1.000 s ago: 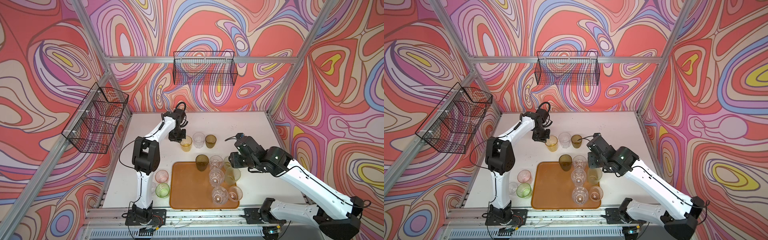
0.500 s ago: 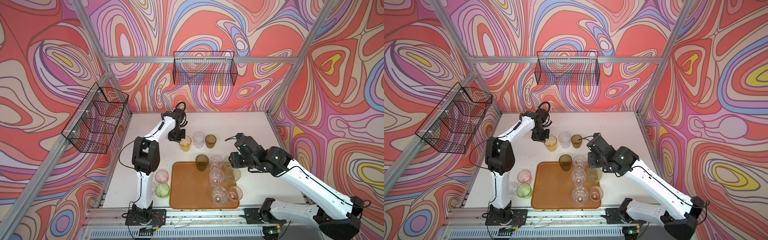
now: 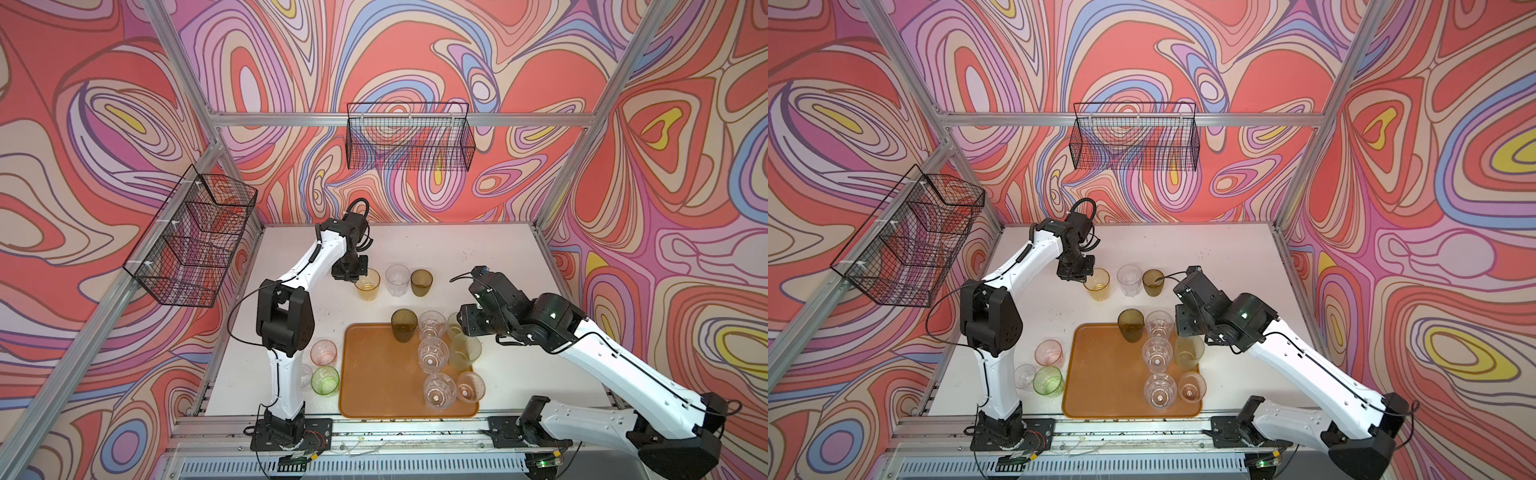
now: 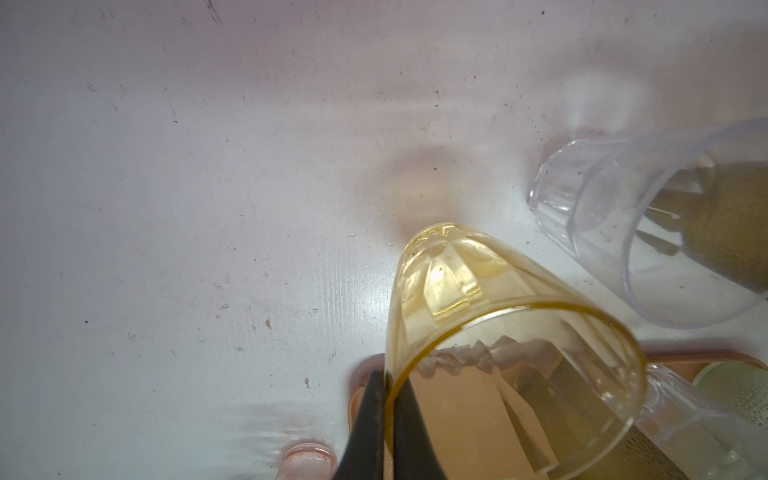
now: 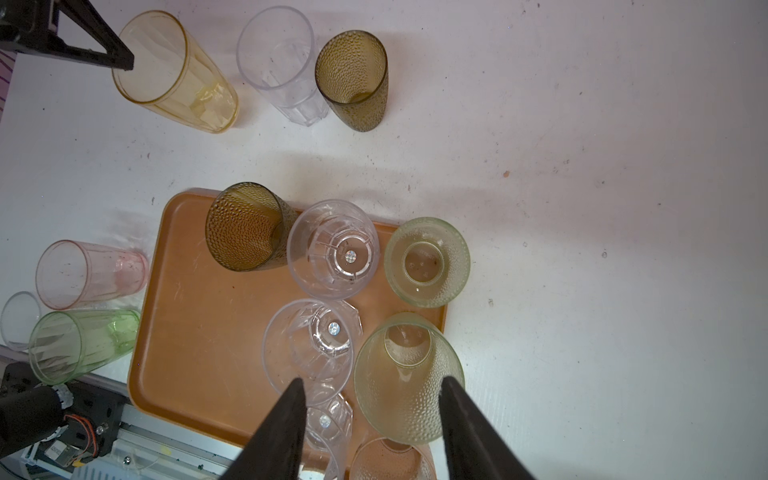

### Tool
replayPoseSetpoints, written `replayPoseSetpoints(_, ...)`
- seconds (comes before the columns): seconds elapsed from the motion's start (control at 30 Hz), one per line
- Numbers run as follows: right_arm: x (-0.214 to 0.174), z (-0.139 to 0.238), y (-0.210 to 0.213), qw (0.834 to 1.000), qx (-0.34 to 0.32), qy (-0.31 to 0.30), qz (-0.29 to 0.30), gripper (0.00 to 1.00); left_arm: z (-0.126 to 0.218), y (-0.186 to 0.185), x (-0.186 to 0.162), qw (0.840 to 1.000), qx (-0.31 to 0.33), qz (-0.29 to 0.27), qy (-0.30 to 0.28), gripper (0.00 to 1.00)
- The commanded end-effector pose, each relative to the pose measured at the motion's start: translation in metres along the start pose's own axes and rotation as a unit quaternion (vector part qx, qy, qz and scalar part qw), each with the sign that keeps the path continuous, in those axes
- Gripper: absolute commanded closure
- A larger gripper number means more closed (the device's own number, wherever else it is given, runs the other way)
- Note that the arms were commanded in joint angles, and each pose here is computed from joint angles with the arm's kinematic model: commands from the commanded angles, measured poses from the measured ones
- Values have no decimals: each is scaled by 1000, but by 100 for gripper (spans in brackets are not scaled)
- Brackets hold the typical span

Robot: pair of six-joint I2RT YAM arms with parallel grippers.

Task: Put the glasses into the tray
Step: 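Lift the amber glass with the left gripper and carry it toward the tray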

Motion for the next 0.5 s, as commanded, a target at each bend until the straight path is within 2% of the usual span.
replayPoseSetpoints(0.0,3,2,1,1000,4,-10,0,46,23,8,-14,1000,3,-2,-2,100)
replayPoseSetpoints(0.47,2,-2,1,1000,7,-12,0,46,46,15,-46,1000,-4,4,6,100)
Point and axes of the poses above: each gripper's point midway between its finger pads, its own z axis back along the fingers, its own y axis along the line the jaws close on, x = y × z, the point moved 7 cm from there along z, back along the fingers, and after that the axes turned 4 degrees about -z, right-handed, at the moved point
